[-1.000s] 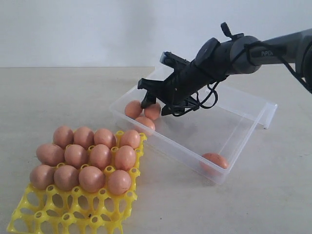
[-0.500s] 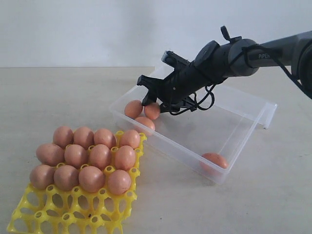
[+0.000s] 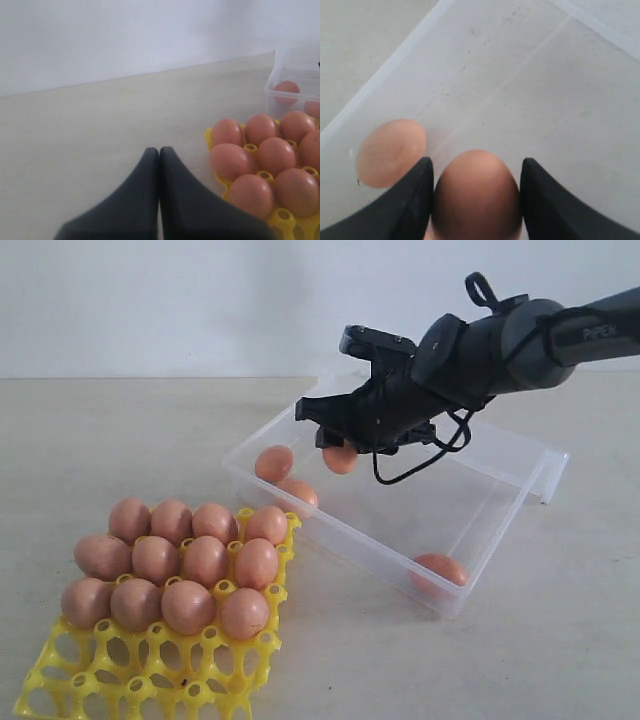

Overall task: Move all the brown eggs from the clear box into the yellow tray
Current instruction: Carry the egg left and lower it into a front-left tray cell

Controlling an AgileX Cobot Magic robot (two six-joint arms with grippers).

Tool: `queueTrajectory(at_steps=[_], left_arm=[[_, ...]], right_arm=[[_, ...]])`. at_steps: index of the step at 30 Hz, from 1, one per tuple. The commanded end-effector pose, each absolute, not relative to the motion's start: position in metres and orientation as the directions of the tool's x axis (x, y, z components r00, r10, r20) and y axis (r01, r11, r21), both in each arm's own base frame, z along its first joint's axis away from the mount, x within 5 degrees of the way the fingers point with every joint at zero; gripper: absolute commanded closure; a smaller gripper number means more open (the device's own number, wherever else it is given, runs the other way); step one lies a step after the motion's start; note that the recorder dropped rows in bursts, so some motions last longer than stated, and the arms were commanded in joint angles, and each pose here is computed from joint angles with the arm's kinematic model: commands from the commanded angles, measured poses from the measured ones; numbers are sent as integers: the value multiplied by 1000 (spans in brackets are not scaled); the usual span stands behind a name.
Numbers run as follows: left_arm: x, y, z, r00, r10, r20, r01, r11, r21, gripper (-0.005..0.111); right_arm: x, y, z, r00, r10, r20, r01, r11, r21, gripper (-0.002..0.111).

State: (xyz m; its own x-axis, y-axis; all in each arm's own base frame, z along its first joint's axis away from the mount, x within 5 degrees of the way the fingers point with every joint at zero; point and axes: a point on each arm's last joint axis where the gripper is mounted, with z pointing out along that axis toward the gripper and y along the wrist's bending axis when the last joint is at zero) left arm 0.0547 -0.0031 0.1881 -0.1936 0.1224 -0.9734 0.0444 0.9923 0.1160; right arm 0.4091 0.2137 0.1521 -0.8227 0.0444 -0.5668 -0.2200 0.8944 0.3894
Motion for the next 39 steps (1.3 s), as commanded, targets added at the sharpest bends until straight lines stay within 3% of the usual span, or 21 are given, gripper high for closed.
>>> queueTrajectory(at_steps=[1,4,10,15,21,27,31,39], left_arm=[[55,-3,188,-186,127,-974,51,991,120,111],[55,-3,188,-186,127,-974,51,991,120,111],[55,-3,188,-186,127,-974,51,991,120,111],[55,-3,188,-186,127,-974,51,991,120,111],[55,-3,188,-186,127,-974,51,991,120,111],[55,-3,188,-186,127,-974,51,991,120,111],[55,-3,188,-186,127,-974,51,991,120,111],[55,-3,188,-186,127,-974,51,991,120,111]], right_arm=[[381,209,170,-743,-49,-668,-315,905,285,109],[358,212,178,-661,-109,-742,-373,906,199,109],[308,237,212,-352,-174,-920,-461,887,8,109],[261,274,214,-276,-69,-959,-518,851,88,109],[210,317,223,-194,0,-981,-696,704,137,109],[188,332,225,-282,53,-958,-781,567,262,109],[180,339,219,-244,-15,-970,-859,467,209,109],[165,347,210,-344,-67,-936,-898,314,308,109]])
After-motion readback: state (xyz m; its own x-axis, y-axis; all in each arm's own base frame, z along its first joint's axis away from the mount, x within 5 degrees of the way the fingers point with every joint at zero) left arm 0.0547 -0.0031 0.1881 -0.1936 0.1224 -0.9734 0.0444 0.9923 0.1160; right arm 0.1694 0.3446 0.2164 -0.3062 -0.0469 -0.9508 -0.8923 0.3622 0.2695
